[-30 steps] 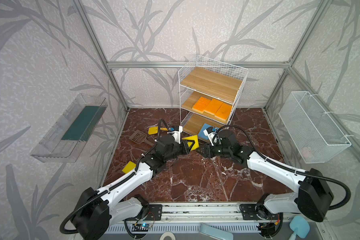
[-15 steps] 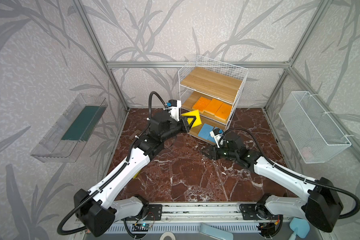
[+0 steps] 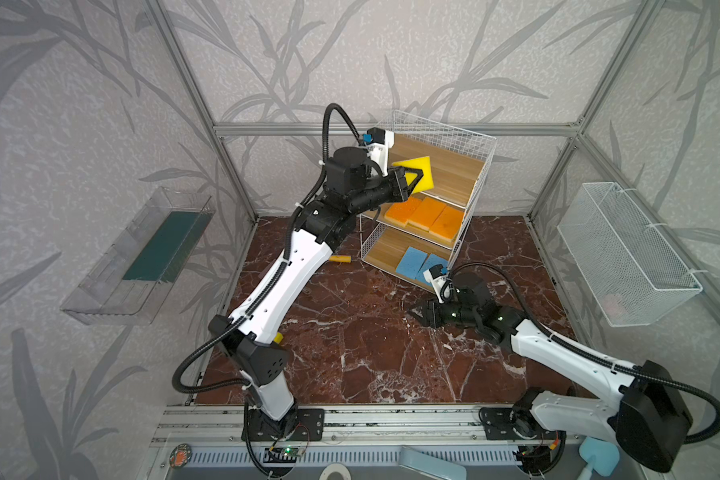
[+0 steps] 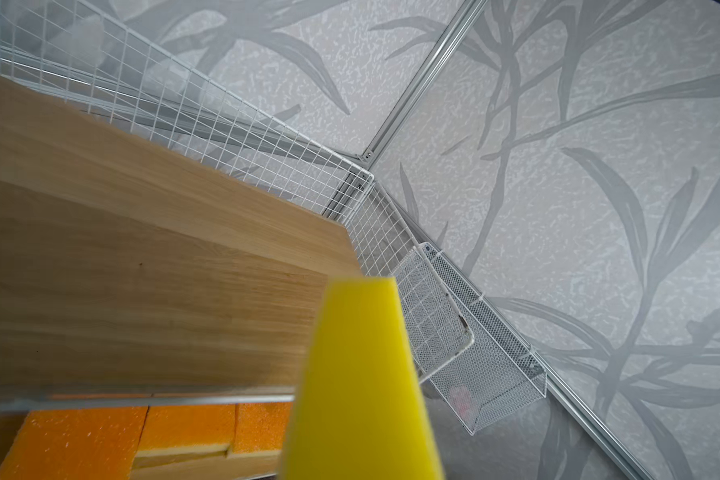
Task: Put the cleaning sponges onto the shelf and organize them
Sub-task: 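Carry the sponge with the left gripper up to the top shelf, then lower the sponge onto the top shelf and open the left gripper, then withdraw the left gripper and move it over the remaining bright yellow sponge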
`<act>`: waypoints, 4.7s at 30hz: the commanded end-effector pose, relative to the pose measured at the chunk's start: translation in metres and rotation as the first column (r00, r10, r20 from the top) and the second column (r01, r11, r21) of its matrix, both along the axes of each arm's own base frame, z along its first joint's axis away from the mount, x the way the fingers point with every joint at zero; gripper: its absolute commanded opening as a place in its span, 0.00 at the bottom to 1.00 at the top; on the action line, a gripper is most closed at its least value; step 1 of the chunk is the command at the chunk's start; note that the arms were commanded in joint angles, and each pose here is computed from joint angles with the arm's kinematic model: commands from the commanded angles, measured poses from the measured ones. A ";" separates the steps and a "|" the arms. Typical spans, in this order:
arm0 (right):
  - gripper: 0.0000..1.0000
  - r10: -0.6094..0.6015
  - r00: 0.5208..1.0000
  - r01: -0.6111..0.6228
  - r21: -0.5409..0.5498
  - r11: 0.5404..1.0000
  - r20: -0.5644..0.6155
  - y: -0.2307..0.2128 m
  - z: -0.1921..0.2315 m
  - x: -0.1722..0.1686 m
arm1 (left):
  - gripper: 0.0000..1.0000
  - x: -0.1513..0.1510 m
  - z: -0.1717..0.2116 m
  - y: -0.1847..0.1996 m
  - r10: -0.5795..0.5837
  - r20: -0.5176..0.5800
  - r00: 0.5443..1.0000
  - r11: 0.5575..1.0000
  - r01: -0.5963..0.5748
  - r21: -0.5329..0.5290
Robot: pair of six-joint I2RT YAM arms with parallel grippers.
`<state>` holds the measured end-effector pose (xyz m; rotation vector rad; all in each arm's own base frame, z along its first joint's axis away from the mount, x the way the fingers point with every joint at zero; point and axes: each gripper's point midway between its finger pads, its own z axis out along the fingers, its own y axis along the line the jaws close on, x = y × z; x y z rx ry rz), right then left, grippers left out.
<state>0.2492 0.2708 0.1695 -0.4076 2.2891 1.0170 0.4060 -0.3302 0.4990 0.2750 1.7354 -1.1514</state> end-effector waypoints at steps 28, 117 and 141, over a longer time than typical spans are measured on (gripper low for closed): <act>0.53 -0.009 1.000 0.009 -0.016 1.000 -0.008 -0.002 -0.013 0.006 | 0.33 0.043 -0.016 -0.107 0.152 0.020 0.988 0.980 -0.149 -0.131; 0.54 0.120 0.985 -0.129 -0.072 0.989 -0.121 0.039 -0.060 -0.017 | 0.99 -0.143 -0.371 0.382 0.970 -0.242 -0.007 0.152 -0.760 0.632; 0.55 0.128 0.980 -0.143 -0.095 0.985 -0.153 0.040 -0.073 -0.017 | 0.99 -0.174 -0.459 0.442 0.866 -0.341 -0.367 -0.005 -0.686 0.727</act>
